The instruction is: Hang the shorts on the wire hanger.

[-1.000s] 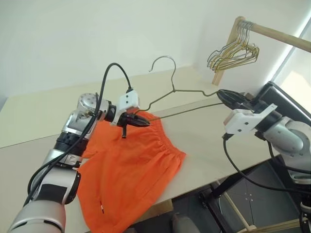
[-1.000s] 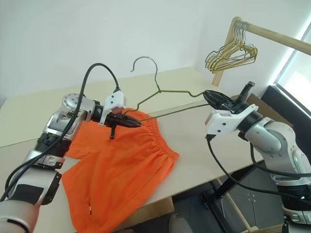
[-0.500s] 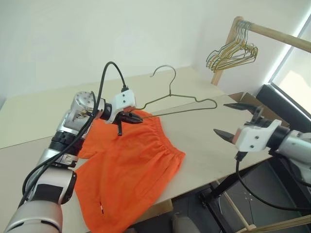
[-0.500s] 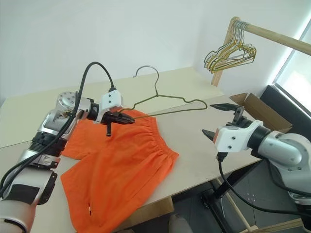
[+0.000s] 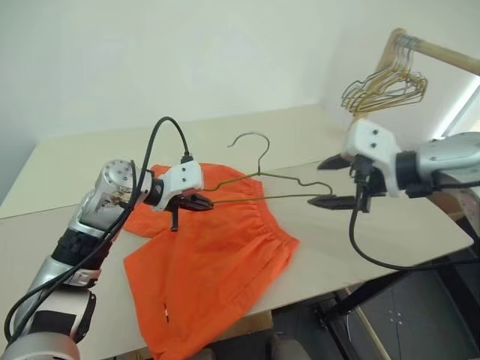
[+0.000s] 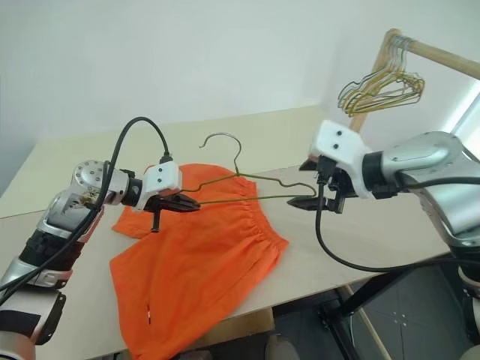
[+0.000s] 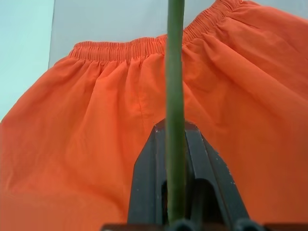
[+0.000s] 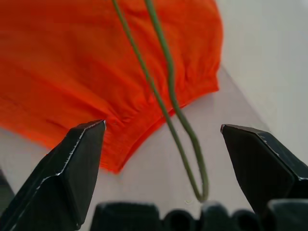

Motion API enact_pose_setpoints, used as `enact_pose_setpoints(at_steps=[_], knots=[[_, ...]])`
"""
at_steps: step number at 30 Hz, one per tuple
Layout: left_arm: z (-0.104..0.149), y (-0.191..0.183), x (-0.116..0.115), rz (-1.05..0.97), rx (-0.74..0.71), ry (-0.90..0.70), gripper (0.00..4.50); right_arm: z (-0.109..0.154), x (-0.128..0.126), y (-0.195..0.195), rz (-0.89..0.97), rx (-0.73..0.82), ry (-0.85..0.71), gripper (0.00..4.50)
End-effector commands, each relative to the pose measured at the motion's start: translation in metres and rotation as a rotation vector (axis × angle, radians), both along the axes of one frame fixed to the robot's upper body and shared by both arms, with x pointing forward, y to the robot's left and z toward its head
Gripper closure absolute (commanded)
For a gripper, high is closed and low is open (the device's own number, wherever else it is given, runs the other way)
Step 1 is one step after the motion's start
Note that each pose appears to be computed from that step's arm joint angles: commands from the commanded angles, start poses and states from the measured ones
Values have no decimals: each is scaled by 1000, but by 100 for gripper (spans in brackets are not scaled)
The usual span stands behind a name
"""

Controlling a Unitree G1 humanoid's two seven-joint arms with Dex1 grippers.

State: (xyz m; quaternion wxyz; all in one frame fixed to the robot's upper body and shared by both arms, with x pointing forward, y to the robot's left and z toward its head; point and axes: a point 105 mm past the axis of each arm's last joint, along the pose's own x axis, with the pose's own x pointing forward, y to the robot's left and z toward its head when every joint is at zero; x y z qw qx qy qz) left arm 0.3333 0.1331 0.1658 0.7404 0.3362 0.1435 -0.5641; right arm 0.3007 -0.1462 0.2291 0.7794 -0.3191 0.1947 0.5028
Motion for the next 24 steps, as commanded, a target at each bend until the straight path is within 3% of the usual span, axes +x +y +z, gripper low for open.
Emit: enact_pose_setpoints(at_steps=[1,8,15,18,24], knots=[[15,0,0,1,-16,-50,450,0,7,2,-19,-49,8,5],[19,-2,-2,-13,-17,-57,450,-11,27,3,-52,-93,-6,5],[19,-4,-4,-37,-7,-61,450,-16,31,2,-24,-127,15,5],[19,-6,-8,-62,-6,-62,450,-20,29,0,3,-155,33,85],[21,-8,-11,-86,-9,-67,450,-29,32,-1,29,-192,40,298]])
